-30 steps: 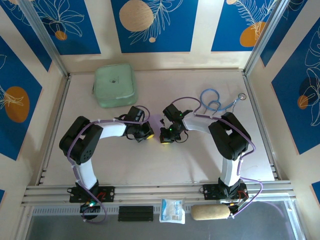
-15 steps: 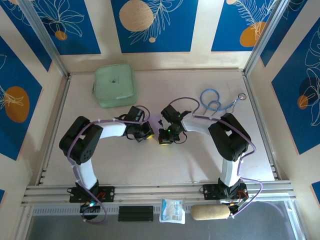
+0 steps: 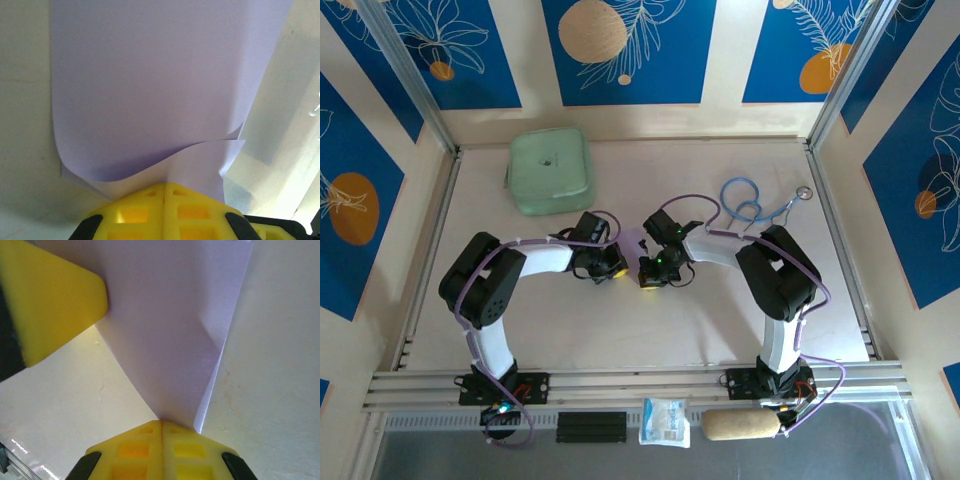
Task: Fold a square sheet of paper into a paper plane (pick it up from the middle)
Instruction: Third fold the triangle at the center of the table.
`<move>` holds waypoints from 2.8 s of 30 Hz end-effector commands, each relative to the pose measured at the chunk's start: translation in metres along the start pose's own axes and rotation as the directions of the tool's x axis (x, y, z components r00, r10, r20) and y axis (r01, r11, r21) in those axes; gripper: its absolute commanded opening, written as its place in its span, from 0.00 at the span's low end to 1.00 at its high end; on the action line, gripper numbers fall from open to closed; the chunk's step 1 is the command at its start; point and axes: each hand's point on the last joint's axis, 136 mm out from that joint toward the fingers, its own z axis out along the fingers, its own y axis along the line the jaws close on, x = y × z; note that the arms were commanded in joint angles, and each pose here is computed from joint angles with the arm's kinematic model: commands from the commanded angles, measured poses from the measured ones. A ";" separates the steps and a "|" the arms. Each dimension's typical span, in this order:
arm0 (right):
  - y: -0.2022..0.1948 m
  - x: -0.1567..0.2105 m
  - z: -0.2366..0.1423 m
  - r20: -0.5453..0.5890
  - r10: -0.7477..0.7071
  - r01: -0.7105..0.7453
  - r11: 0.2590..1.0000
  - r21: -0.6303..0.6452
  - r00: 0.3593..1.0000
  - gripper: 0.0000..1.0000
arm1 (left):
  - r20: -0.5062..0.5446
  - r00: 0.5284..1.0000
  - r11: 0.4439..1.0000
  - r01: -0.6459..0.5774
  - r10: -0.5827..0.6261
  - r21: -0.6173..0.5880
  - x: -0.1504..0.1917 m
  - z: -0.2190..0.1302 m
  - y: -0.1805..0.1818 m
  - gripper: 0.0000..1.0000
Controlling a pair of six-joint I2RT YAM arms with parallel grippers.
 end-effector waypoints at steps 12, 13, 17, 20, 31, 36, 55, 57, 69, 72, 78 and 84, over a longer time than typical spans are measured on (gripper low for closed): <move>0.019 -0.005 -0.014 0.005 0.002 -0.001 0.994 -0.106 1.000 0.04 | -0.052 0.995 0.964 0.068 -0.083 -0.256 0.023 0.013 0.075 0.01; 0.017 -0.006 -0.012 0.004 0.005 -0.004 0.994 -0.105 1.000 0.04 | -0.052 0.995 0.965 0.066 -0.082 -0.253 0.023 0.013 0.074 0.01; 0.007 -0.005 -0.001 -0.021 0.034 -0.035 0.996 -0.081 0.999 0.04 | -0.053 0.995 0.965 0.069 -0.085 -0.255 0.024 0.014 0.075 0.01; 0.001 -0.003 0.004 -0.031 0.049 -0.051 0.997 -0.066 0.998 0.04 | -0.053 0.995 0.964 0.069 -0.085 -0.256 0.024 0.013 0.076 0.01; 0.024 -0.012 -0.012 0.006 0.005 -0.004 0.984 -0.180 1.000 0.04 | -0.053 0.995 0.964 0.068 -0.085 -0.255 0.025 0.013 0.076 0.01; 0.021 -0.017 -0.008 0.010 0.010 -0.009 0.986 -0.165 1.000 0.04 | -0.054 0.995 0.965 0.069 -0.085 -0.255 0.024 0.014 0.076 0.01; -0.005 -0.003 0.012 -0.067 0.071 -0.077 0.994 -0.084 0.995 0.04 | -0.053 0.995 0.960 0.073 -0.090 -0.271 0.026 0.013 0.081 0.00; -0.009 0.004 0.010 -0.076 0.077 -0.083 0.993 -0.083 0.994 0.03 | -0.051 0.995 0.958 0.073 -0.091 -0.276 0.025 0.013 0.082 0.00; -0.005 0.032 -0.011 -0.086 0.073 -0.089 0.977 -0.192 0.994 0.03 | -0.051 0.995 0.960 0.069 -0.086 -0.272 0.024 0.013 0.080 0.00; 0.013 0.017 -0.030 -0.016 0.025 -0.028 0.971 -0.236 1.000 0.04 | -0.055 0.995 0.963 0.064 -0.081 -0.260 0.023 0.013 0.075 0.01; 0.023 -0.011 -0.037 0.061 0.007 0.008 0.973 -0.231 0.998 0.04 | -0.048 0.997 0.971 0.056 -0.068 -0.231 0.020 0.010 0.065 0.01; 0.018 -0.021 -0.018 0.039 0.006 0.000 0.985 -0.170 0.999 0.03 | -0.048 0.997 0.977 0.055 -0.066 -0.204 0.019 0.010 0.058 0.01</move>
